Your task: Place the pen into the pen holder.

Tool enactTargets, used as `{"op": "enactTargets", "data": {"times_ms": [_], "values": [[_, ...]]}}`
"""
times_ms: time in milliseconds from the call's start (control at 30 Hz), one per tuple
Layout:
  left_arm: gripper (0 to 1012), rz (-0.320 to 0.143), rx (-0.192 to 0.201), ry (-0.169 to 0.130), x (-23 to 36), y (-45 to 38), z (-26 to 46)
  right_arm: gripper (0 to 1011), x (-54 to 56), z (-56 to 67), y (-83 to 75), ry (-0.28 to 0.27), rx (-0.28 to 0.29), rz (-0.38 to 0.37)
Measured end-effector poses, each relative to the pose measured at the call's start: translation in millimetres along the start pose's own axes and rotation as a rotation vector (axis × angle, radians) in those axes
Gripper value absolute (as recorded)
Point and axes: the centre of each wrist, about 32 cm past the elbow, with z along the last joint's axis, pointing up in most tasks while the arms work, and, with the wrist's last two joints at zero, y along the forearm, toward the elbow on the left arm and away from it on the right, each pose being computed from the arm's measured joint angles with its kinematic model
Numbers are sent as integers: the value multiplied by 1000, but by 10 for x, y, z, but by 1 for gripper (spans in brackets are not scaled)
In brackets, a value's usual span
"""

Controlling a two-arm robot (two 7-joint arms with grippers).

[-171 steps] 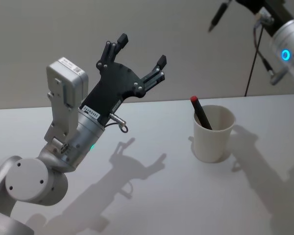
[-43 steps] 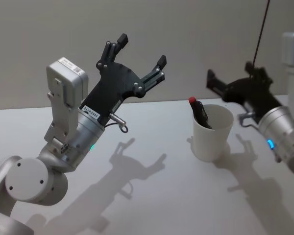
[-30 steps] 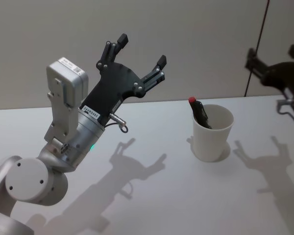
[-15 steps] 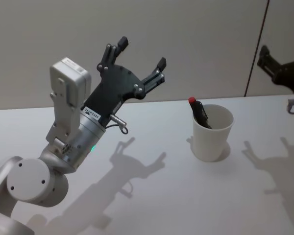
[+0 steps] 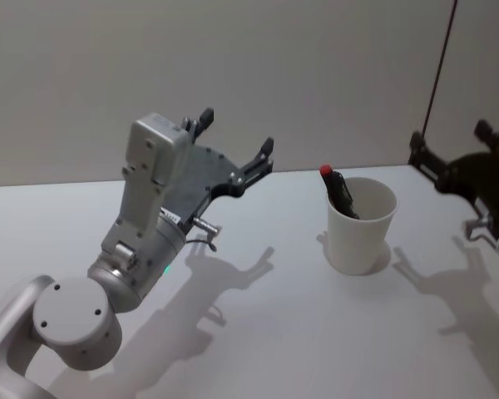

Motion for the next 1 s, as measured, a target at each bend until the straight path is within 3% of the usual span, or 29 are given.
{"op": "enactTargets", "data": {"times_ms": [200, 333, 567, 1000], "values": [[1001, 29, 83, -17, -35, 12, -49, 1001, 36, -233, -45, -12, -18, 57], [1001, 38, 111, -24, -47, 17, -68, 1001, 51, -338, -71, -17, -26, 83], [1000, 42, 121, -27, -51, 18, -73, 1001, 61, -413, -92, -20, -32, 103], [1000, 43, 122, -27, -51, 18, -74, 1001, 60, -416, -92, -20, -32, 104]]}}
